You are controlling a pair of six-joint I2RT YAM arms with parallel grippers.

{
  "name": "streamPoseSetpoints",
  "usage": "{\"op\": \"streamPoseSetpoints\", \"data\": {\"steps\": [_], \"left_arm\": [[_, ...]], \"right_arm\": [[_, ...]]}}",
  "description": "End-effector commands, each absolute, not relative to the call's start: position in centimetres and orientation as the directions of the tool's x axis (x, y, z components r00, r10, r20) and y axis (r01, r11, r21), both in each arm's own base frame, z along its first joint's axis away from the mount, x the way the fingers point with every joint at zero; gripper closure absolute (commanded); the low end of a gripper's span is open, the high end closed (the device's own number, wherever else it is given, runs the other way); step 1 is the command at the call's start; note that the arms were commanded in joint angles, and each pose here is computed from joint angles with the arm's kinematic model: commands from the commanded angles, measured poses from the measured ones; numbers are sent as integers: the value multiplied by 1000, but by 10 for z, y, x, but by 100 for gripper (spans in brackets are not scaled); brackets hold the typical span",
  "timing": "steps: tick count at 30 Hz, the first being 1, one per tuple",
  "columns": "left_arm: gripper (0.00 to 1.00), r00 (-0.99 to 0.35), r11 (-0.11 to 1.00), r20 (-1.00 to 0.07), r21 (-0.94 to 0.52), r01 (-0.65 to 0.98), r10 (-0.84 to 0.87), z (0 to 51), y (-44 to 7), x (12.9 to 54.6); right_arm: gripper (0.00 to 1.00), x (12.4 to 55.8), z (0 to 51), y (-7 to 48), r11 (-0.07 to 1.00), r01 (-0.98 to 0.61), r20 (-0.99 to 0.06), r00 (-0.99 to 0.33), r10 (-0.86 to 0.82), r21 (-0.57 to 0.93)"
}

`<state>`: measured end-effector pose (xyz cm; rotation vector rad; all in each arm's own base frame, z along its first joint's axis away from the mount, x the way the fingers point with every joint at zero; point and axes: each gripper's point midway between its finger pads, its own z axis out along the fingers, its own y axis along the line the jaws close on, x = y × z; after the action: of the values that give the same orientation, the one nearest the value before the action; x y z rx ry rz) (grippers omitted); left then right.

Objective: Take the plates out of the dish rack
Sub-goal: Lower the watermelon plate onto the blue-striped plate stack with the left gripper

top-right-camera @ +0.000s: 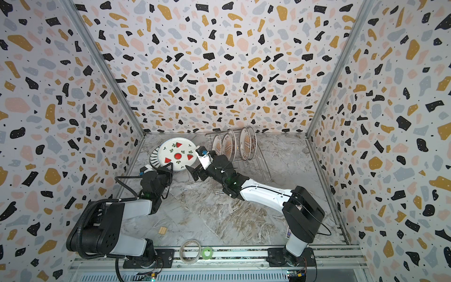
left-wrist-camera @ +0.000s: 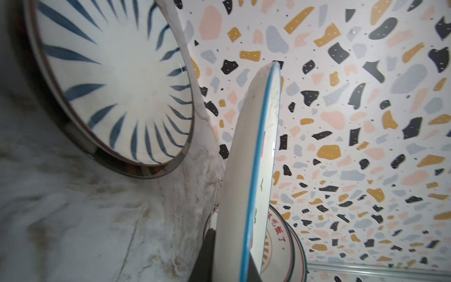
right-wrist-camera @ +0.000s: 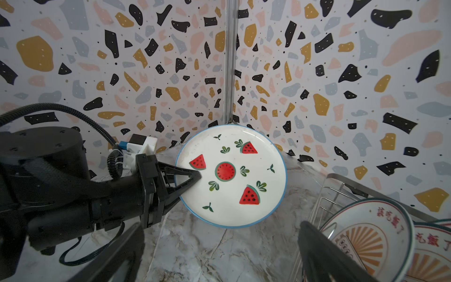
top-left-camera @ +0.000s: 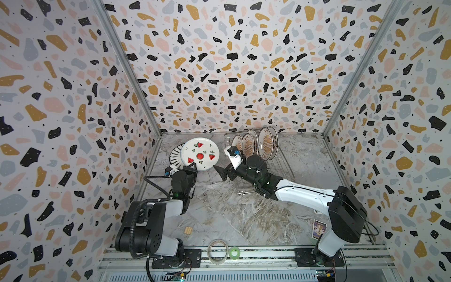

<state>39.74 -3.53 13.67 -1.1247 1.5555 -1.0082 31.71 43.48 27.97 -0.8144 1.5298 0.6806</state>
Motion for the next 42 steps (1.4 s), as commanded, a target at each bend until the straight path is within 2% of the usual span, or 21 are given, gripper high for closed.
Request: {"op": "streamPoseSetpoints", "data": {"steps": [1, 11, 15, 23, 32, 42], "left_arm": [[100, -26, 228, -227, -973, -47, -974, 199, -18, 408], [100, 108, 173, -189, -974, -143, -976, 184, 21, 406], [100, 146, 179, -205, -968, -173, -968, 183, 30, 409], [100, 158, 181, -217, -959, -217, -963, 172, 38, 424], [100, 195, 221, -281, -934, -281, -940, 163, 49, 434], [100, 171, 233, -303, -912, -339, -937, 144, 51, 454]], "right_arm": [[1, 317, 291, 450, 554, -830, -992, -3, -128, -69], [1, 331, 266, 478, 528, -846, -984, -26, -178, -74], [1, 337, 255, 488, 521, -850, -979, -35, -200, -76], [1, 355, 236, 504, 524, -849, -968, -77, -237, -61], [1, 367, 214, 515, 528, -848, -947, -130, -295, -48], [1, 383, 197, 519, 564, -825, -927, -187, -325, -32]]}}
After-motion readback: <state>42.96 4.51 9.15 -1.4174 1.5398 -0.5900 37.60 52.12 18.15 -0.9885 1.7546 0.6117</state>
